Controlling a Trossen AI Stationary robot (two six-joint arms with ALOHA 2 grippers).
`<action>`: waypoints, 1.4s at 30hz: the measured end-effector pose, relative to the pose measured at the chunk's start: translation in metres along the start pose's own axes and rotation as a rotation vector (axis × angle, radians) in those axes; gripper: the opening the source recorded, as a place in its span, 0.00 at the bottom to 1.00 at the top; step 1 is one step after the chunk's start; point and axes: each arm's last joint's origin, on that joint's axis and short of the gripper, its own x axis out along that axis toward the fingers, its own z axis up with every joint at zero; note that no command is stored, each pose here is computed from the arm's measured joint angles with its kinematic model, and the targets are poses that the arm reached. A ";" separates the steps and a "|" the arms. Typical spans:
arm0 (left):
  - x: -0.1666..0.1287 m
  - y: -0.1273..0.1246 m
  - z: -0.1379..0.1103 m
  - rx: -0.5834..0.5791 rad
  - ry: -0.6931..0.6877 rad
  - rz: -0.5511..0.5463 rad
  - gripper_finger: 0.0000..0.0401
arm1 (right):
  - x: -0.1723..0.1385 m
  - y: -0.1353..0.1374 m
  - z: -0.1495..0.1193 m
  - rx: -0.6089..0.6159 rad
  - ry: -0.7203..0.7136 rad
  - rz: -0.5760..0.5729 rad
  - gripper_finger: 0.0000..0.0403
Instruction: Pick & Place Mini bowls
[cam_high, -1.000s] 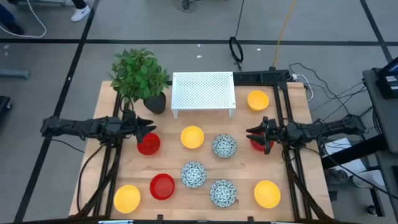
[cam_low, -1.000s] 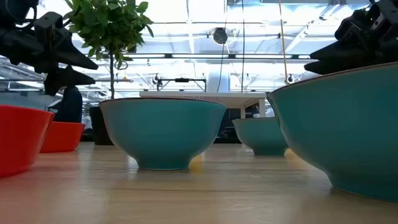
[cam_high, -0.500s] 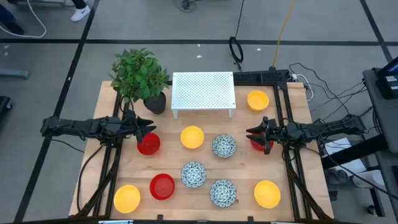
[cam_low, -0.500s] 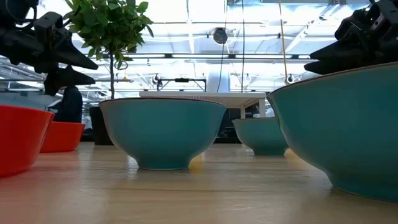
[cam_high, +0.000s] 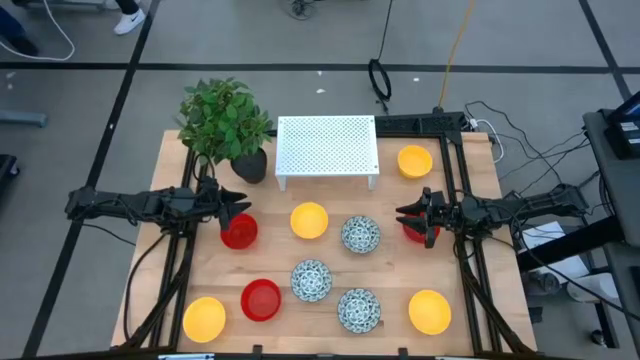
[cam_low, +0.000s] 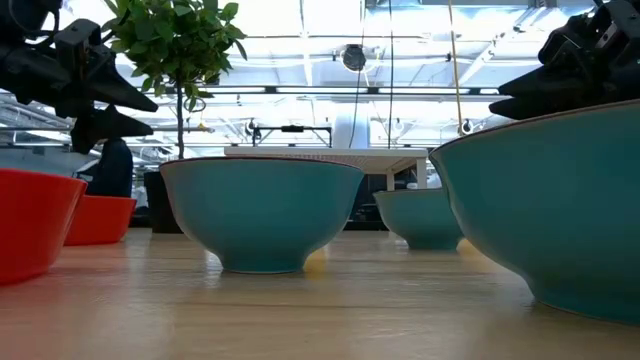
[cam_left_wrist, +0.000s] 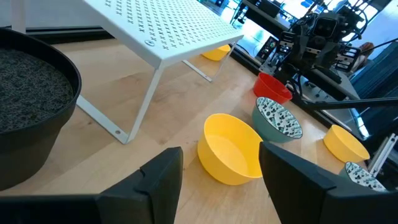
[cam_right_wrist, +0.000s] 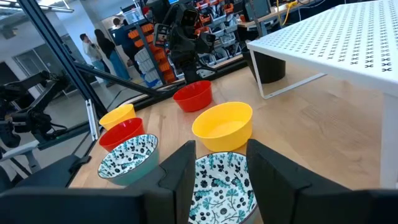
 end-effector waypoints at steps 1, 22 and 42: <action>0.000 0.000 0.000 0.000 -0.001 -0.001 0.54 | 0.000 0.000 0.000 0.000 0.000 0.000 0.32; 0.000 0.000 0.000 0.000 0.000 0.000 0.54 | 0.000 0.000 0.000 -0.005 -0.005 -0.002 0.32; 0.000 0.000 0.000 -0.001 0.000 0.000 0.54 | 0.000 0.004 0.010 0.017 -0.099 0.035 0.32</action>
